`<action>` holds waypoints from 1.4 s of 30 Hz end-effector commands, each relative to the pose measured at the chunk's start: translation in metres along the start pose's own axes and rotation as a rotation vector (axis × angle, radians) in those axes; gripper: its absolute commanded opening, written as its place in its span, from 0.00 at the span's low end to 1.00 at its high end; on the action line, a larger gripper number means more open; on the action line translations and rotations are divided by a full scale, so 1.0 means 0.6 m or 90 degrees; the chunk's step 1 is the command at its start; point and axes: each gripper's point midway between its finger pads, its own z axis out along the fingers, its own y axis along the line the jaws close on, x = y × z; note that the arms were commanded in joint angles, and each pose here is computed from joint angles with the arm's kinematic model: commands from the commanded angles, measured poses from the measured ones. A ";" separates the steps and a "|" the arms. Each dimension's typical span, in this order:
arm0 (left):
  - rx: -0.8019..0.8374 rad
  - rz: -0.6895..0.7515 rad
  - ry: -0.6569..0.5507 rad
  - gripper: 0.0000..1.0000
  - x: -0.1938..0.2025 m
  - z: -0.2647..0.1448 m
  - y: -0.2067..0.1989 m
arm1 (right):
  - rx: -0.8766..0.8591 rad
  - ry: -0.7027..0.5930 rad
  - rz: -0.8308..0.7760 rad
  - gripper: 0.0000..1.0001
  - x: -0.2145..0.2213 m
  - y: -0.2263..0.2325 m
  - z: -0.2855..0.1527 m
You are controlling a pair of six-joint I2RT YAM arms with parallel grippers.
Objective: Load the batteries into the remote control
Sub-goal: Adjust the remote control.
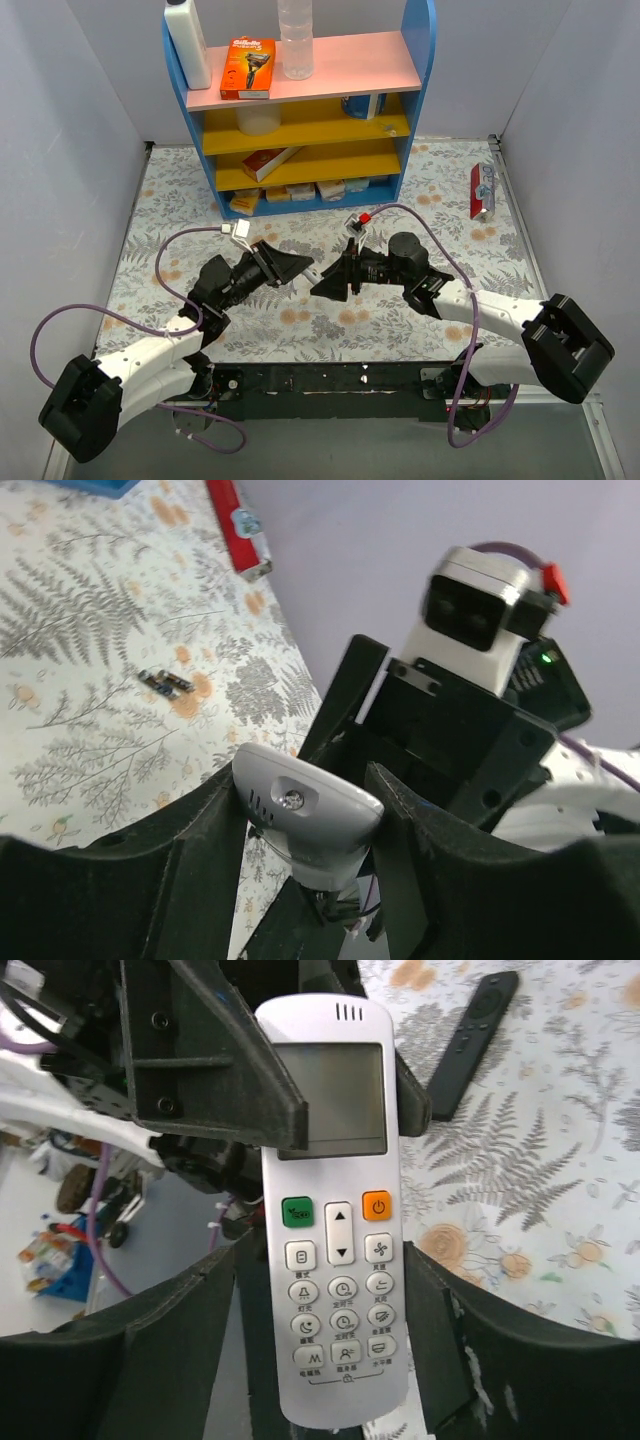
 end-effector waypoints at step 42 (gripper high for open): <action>-0.109 0.017 -0.080 0.98 -0.042 -0.031 0.029 | 0.167 -0.030 -0.235 0.01 -0.023 0.018 0.046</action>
